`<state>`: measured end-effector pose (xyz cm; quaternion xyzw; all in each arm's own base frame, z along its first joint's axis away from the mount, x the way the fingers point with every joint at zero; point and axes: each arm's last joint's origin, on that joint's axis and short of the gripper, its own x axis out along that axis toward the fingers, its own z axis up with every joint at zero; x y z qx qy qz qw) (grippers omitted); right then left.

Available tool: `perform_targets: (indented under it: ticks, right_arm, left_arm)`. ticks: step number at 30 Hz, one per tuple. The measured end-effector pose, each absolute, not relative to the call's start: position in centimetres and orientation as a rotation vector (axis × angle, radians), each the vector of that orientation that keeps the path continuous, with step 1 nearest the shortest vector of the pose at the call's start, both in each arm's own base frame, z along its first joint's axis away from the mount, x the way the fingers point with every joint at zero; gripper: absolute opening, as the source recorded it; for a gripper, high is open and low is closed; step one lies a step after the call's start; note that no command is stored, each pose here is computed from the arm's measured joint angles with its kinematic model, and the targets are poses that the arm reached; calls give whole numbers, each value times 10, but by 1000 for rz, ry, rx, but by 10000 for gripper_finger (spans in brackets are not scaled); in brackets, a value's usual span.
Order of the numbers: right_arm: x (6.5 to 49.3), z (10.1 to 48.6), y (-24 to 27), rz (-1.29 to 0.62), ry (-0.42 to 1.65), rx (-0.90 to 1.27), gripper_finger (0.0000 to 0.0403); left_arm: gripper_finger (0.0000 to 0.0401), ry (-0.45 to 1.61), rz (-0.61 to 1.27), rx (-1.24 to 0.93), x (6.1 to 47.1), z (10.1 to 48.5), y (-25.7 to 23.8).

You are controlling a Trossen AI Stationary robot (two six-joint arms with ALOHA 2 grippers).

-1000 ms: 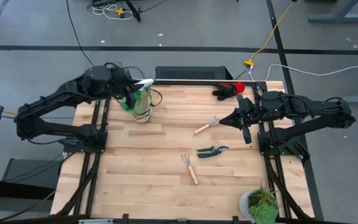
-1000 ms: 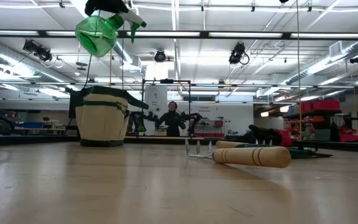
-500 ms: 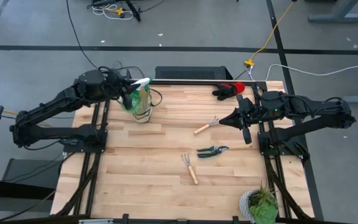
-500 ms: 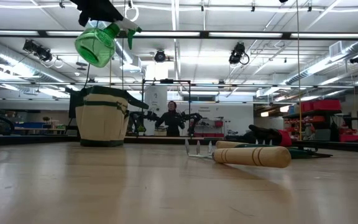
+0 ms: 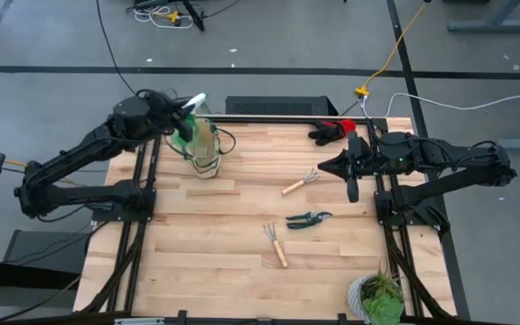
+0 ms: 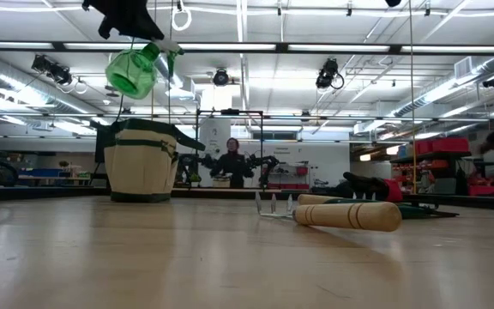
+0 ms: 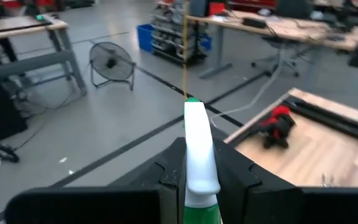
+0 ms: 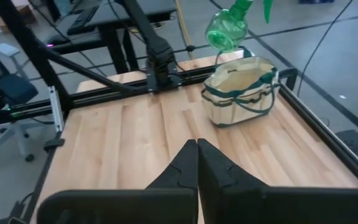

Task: Pick & Place Garden tools in Gardening bag
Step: Put the green spray bottle into the gardening bag

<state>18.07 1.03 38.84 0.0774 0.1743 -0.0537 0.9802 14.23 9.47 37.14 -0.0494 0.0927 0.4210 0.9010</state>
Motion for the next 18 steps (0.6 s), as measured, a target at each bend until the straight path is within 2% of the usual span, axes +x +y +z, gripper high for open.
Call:
perform_targets:
  ticks: [8, 18]
  right_arm:
    - [181, 388, 10, -130, 349, 131, 0]
    - [181, 388, 9, -126, 352, 68, 0]
  left_arm:
    - [59, 202, 1055, -135, 149, 365, 106]
    - [58, 253, 1150, -142, 174, 348, 123]
